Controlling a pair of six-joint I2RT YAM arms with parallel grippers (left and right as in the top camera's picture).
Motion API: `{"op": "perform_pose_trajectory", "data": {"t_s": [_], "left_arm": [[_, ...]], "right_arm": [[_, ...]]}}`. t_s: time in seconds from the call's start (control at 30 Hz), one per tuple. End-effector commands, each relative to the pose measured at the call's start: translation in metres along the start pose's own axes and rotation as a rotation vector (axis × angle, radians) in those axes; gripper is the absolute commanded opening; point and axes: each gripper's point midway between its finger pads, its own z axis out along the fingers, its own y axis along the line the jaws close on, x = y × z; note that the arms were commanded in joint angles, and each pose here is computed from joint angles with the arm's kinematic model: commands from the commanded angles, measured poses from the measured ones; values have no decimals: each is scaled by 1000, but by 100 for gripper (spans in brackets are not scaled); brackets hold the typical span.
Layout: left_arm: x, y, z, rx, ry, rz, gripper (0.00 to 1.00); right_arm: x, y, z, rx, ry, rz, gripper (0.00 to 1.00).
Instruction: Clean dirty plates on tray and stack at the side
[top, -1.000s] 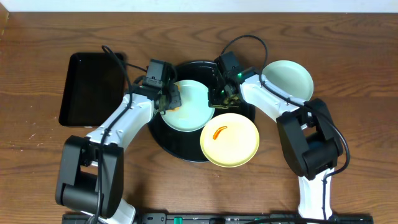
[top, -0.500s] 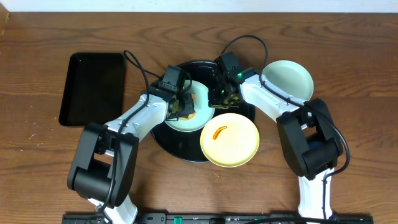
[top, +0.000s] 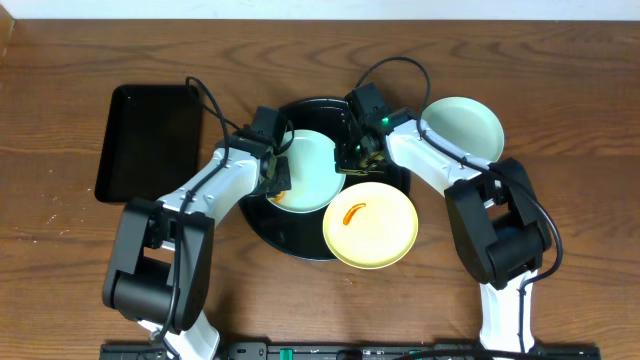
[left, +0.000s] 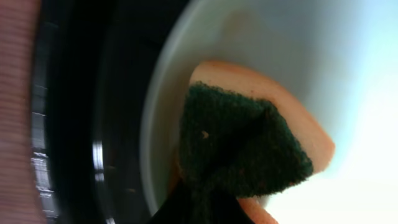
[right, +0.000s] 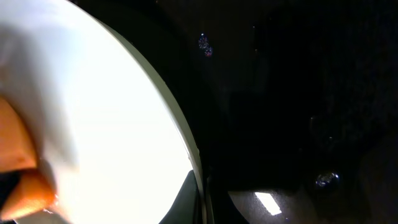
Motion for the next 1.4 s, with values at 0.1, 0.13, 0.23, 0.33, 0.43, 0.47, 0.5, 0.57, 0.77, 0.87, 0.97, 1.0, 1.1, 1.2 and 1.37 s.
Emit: {"op": "perform_pose_trajectory", "data": {"t_s": [0.1,0.13,0.23,0.33,0.43,0.47,0.5,0.57,0.77,0.87,0.97,1.0,1.1,1.2,1.37], "left_arm": [[-13,70,7,-306,-64,19,9],[-18,74,6,-327,-85,13,9],[-30,79,2,-355,-134,-1,8],[-41,75,-6,-342,-166,-11,8],[-51,71,-21,-319,-217,-53,8],[-53,71,-27,-309,-234,-68,8],[-56,69,-38,-288,-258,-92,7],[-58,61,-55,-227,-285,-102,8],[-61,41,-116,-44,-385,-115,8],[-61,38,-135,-4,-422,-118,8],[-55,40,-137,-6,-406,-115,8],[-52,41,-134,-13,-390,-112,8],[-40,45,-123,-33,-339,-120,8],[-30,48,-112,-44,-303,-146,8],[-28,48,-108,-44,-294,-174,8]], "right_arm": [[3,-16,8,52,13,26,1],[3,-16,8,52,13,26,1],[2,-16,8,51,12,25,1],[0,-15,8,46,4,4,1],[-5,-11,6,38,-13,-24,1],[-8,-9,4,34,-20,-39,1],[-13,-5,0,28,-32,-58,1],[-21,2,-8,20,-53,-84,1],[-49,13,-37,63,-123,-176,1],[-60,17,-52,96,-146,-218,1],[-73,19,-73,153,-182,-259,1],[-77,19,-80,176,-195,-264,1],[-87,21,-105,257,-235,-284,1],[-98,23,-140,360,-283,-321,1],[-96,32,-162,412,-289,-390,1]]}}
